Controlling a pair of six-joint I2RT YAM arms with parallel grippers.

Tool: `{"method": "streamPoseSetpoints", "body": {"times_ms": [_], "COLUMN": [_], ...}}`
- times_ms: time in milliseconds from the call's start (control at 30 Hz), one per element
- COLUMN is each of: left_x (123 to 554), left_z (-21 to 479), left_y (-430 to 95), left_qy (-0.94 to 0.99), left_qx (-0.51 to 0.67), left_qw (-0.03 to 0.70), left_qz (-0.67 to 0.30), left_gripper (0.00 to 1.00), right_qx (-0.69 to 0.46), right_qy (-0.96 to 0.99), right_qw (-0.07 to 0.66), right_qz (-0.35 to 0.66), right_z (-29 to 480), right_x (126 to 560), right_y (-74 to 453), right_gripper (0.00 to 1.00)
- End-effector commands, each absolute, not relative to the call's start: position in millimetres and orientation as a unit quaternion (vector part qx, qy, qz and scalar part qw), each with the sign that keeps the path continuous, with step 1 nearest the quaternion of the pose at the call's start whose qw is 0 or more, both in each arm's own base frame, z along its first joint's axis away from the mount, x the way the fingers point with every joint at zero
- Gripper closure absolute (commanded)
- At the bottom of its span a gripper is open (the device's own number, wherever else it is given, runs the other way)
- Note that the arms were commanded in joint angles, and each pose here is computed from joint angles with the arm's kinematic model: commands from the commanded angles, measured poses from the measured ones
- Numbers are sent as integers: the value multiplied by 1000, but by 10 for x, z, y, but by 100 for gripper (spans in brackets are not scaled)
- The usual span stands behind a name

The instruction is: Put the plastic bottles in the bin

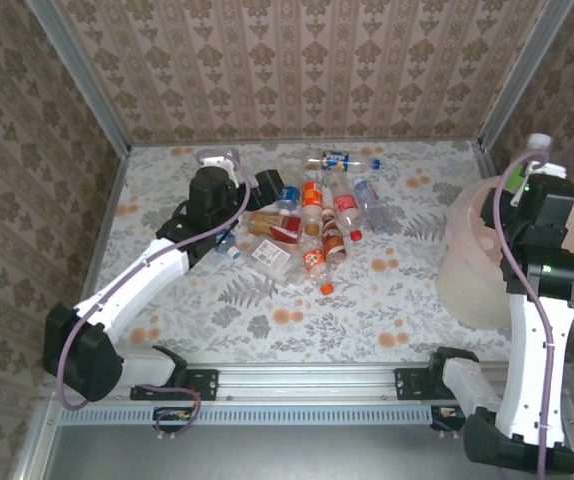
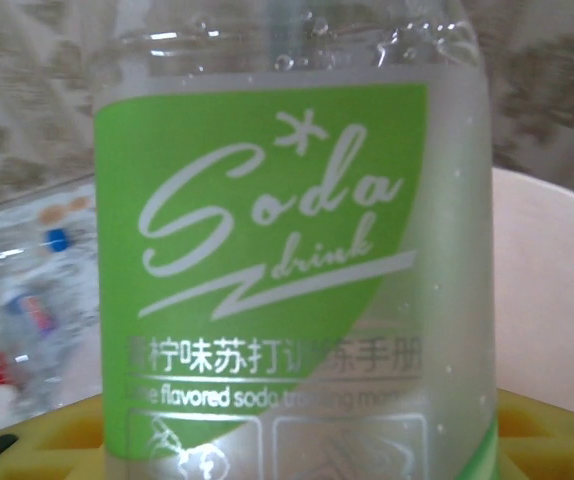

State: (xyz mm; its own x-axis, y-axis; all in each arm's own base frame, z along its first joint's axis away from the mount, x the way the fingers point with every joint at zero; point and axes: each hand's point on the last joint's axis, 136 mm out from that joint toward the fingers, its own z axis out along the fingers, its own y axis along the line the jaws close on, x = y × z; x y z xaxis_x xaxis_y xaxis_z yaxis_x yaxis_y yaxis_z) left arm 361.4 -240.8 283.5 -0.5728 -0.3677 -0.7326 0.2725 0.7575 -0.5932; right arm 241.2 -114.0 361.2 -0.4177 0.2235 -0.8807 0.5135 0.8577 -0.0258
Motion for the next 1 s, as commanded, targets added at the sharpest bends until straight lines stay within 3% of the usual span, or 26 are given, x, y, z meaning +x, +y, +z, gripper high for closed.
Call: {"method": "streamPoseSetpoints", "body": {"times_ms": [0,433,600,767,967], "left_x": [3630,3688,3688,3681,3683], "left_z": [2878,2527,2470,2507,2463], "left_y": [-2470,-2347,-2377,-2465,-2451], "left_qy": [818,871,872,867,869], "left_qx": [-37,-88,-101,-91,-96], "left_qw": [444,376,362,358,355], "left_qz": [-363,-303,-312,-335,-330], "left_gripper": [0,0,0,0,0], "right_qx": [256,359,357,359,355], "right_qy": [829,814,826,829,830], "right_qw": [453,353,327,308,318], "right_qz": [-204,-288,-290,-298,-292], "right_z": [3538,3165,3100,3044,3073], "right_x": [2154,1737,1754,1740,1771], "right_y": [-1411,-1830,-1854,-1885,-1872], "right_gripper": [58,57,49,32,26]}}
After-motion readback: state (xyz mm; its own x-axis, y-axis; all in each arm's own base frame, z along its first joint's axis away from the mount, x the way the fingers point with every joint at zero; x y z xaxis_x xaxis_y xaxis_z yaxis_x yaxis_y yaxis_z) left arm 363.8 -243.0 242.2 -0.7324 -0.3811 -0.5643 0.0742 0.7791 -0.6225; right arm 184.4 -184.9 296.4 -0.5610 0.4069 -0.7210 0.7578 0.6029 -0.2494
